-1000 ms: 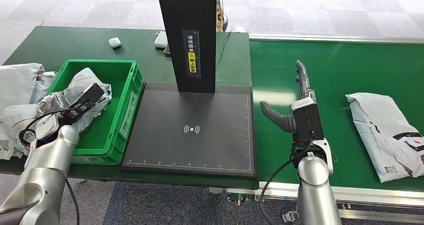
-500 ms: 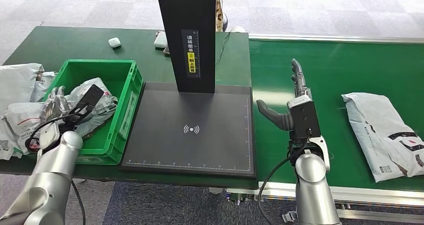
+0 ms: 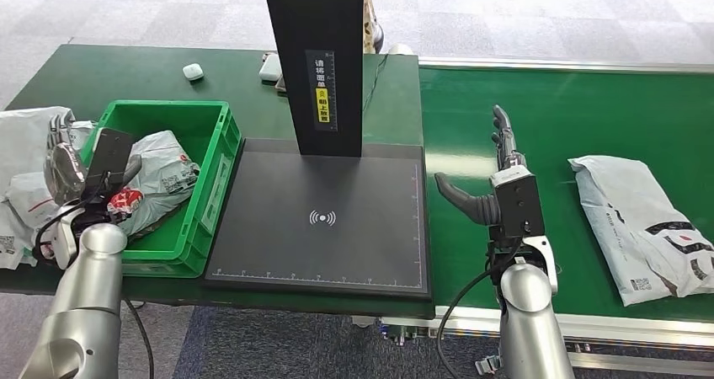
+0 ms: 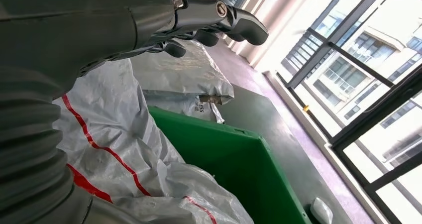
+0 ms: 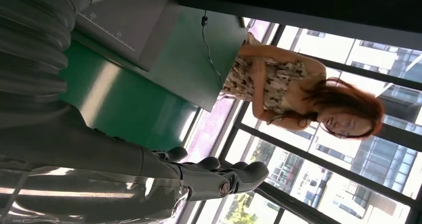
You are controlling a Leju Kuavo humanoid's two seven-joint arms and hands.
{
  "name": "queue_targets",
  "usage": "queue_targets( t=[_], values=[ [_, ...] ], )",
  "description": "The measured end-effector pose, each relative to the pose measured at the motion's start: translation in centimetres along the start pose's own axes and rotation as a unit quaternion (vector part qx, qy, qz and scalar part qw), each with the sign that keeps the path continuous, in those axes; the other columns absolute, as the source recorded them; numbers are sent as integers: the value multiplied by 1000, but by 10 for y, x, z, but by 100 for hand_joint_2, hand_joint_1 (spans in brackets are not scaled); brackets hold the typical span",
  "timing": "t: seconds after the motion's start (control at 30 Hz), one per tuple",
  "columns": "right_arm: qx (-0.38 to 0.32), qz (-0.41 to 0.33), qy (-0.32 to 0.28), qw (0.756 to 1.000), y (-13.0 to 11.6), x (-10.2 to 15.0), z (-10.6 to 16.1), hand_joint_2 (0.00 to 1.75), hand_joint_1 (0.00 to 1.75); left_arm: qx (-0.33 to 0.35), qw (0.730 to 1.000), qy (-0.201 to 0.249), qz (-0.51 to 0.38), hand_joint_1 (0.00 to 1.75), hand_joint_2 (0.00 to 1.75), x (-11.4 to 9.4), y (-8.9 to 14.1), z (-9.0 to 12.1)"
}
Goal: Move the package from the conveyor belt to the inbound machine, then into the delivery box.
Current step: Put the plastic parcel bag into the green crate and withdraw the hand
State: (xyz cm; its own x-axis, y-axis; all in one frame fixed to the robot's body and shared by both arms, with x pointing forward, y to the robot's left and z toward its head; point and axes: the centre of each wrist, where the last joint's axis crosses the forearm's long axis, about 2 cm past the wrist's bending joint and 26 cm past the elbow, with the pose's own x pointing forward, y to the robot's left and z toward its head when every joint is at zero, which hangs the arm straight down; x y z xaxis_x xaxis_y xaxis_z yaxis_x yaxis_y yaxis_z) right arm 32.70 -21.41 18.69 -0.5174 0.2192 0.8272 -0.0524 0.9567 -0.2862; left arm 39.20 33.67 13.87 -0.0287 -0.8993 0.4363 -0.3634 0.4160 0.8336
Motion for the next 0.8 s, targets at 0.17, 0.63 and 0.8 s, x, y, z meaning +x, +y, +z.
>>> queue_targets(
  t=[0.17,0.63,0.8],
  values=[
    [-4,-38,-5,999,1,-2,1,175,0,29,969,-34,243,0,175,4,-4,18],
    [52,-120,102,986,29,-41,38,175,0,-141,739,-78,654,0,175,79,-53,123],
    [58,-116,114,985,33,-45,49,175,0,-176,713,-80,674,0,175,96,-61,136]
  ],
)
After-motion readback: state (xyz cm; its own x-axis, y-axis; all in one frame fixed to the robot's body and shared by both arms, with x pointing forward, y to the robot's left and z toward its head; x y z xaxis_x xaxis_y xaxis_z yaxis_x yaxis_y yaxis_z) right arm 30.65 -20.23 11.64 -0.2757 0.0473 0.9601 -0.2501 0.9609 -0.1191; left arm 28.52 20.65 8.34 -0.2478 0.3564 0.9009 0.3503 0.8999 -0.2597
